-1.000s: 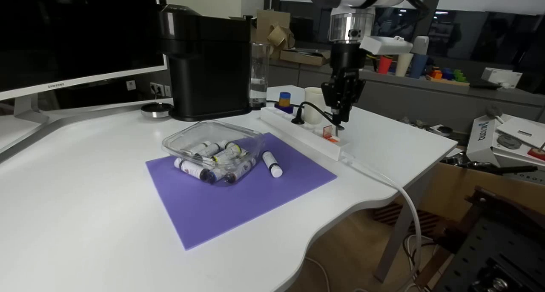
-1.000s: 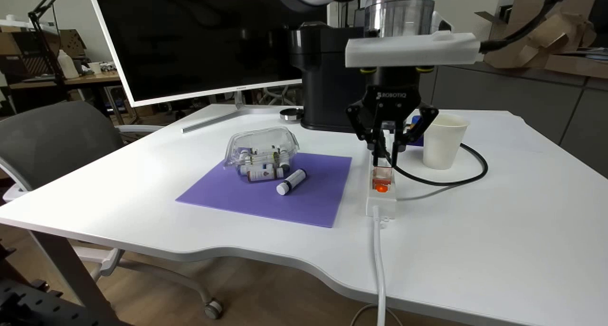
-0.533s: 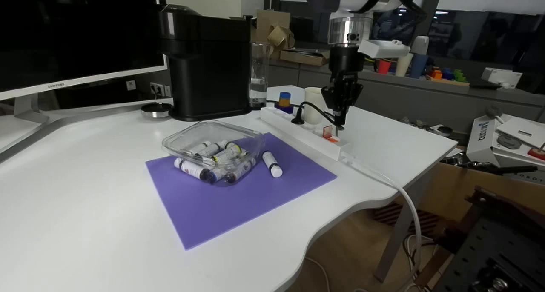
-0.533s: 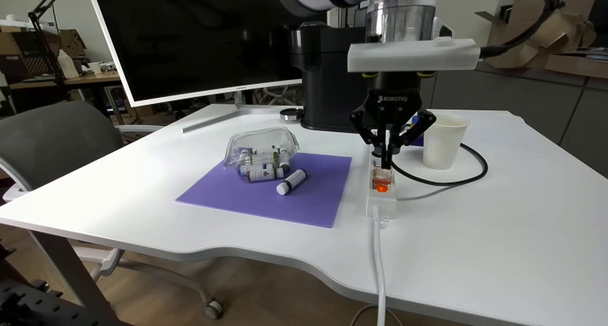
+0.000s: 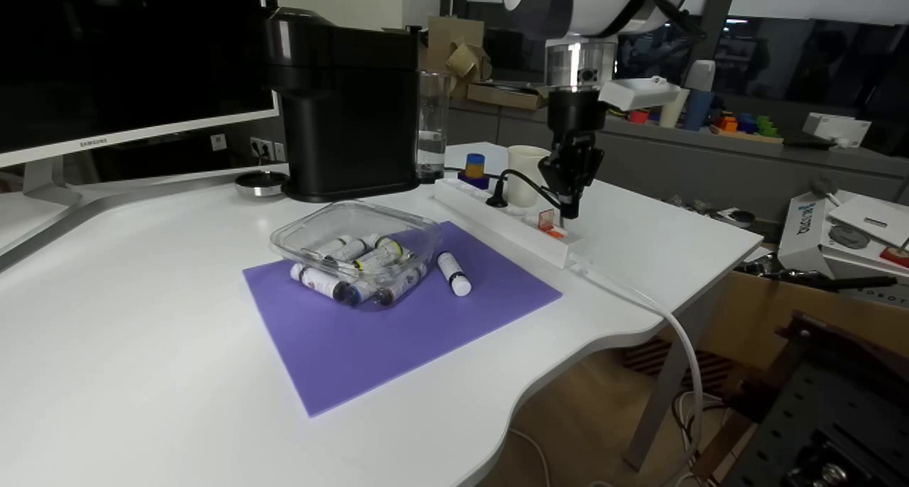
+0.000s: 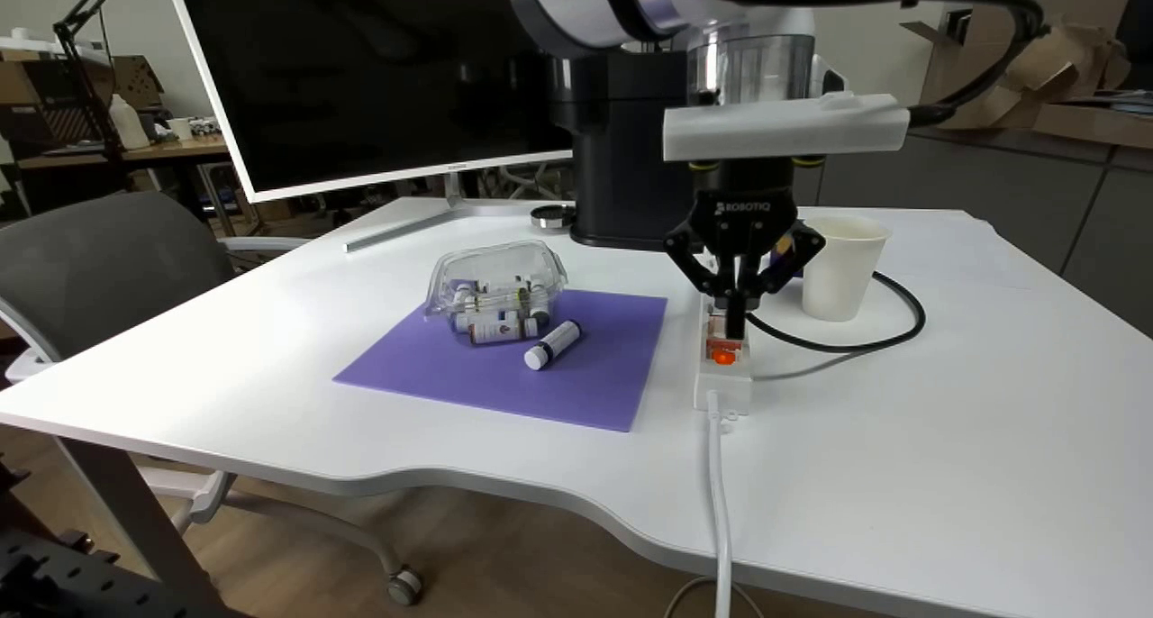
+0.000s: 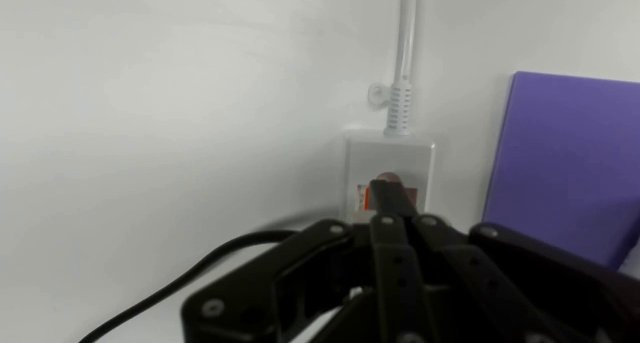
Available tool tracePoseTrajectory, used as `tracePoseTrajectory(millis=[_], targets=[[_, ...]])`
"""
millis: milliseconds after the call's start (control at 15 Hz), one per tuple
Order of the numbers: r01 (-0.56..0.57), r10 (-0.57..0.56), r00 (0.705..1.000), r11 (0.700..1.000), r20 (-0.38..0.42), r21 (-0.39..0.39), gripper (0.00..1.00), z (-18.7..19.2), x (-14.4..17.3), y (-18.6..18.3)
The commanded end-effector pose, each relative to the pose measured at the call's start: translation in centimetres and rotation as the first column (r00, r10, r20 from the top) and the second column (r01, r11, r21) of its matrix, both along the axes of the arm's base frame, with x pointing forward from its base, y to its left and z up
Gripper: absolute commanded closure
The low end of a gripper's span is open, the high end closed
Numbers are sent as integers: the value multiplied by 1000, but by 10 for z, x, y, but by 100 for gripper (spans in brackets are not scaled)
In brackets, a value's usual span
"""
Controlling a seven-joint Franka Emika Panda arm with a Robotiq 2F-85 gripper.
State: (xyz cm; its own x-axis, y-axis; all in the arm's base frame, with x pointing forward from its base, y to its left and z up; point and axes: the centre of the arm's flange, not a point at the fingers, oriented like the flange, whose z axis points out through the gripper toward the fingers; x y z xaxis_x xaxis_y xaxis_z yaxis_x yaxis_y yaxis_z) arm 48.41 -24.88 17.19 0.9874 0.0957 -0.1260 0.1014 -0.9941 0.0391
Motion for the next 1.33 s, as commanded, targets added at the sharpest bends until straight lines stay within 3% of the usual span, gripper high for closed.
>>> tracePoseTrajectory(millis=[0,600,1267], targets=[[-9,9,1000,1000,0,-24,100,-10,5,-2],[-78,79,997,996,22,-38,100,-24,12,7],[-78,79,997,997,7,-20,100,-39,16,8]])
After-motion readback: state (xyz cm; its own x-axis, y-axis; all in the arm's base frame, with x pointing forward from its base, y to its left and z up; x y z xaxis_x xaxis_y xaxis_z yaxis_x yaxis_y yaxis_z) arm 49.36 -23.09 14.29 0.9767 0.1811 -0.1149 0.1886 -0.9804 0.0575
